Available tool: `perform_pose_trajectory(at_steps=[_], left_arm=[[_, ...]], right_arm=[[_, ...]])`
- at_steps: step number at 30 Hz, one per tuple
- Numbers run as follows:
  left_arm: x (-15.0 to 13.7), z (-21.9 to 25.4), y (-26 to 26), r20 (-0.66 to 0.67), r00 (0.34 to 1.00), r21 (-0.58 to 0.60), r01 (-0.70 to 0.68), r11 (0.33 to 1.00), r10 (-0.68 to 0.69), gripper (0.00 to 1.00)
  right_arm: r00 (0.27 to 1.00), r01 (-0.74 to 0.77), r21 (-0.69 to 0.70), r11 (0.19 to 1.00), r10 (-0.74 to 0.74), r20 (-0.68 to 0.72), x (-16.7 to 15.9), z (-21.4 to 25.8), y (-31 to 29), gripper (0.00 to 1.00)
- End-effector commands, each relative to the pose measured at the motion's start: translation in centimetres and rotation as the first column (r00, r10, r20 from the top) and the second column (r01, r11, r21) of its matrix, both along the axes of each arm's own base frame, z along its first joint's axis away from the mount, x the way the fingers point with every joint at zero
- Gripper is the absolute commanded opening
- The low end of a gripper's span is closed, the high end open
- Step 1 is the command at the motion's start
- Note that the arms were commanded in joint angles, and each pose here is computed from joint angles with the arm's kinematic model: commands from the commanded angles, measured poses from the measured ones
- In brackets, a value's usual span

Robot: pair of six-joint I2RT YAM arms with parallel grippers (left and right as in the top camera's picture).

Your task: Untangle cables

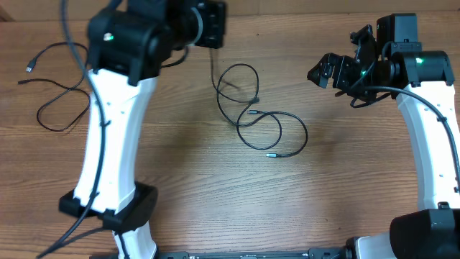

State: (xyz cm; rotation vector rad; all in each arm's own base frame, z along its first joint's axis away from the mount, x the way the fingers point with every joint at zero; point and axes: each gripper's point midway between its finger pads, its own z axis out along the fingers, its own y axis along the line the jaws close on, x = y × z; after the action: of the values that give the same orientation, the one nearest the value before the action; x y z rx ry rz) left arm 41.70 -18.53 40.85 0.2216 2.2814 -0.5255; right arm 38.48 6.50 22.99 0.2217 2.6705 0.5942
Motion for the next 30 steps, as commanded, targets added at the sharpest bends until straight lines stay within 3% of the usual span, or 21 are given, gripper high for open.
perform_pose_trajectory(at_steps=[1, 7, 13, 23, 30], left_arm=[[-2.2, 5.4, 7.4, 0.128, 0.954, -0.004, -0.274, 0.962, 0.272, 0.04], [-5.0, 8.9, 11.8, 0.169, 0.911, -0.11, -0.362, 0.926, 0.376, 0.04], [-7.1, 9.5, 13.4, 0.163, 0.897, -0.119, -0.396, 0.911, 0.411, 0.04], [-8.6, 9.1, 12.7, 0.094, 0.911, -0.171, -0.383, 0.908, 0.402, 0.06], [-8.5, 8.5, 14.2, 0.097, 0.879, -0.121, -0.456, 0.882, 0.467, 0.04]], right_arm=[[1.0, 0.006, -0.007, 1.0, -0.006, 0.023, 0.4, 0.3, 0.0, 1.0], [0.996, 0.006, -0.006, 1.0, -0.005, 0.084, 1.6, 1.0, 0.0, 1.0], [0.996, 0.006, -0.006, 1.0, -0.005, 0.084, 1.6, 1.0, 0.0, 1.0], [0.996, 0.006, -0.006, 1.0, -0.005, 0.084, 1.6, 1.0, 0.0, 1.0], [0.996, 0.006, -0.006, 1.0, -0.005, 0.084, 1.6, 1.0, 0.0, 1.0]])
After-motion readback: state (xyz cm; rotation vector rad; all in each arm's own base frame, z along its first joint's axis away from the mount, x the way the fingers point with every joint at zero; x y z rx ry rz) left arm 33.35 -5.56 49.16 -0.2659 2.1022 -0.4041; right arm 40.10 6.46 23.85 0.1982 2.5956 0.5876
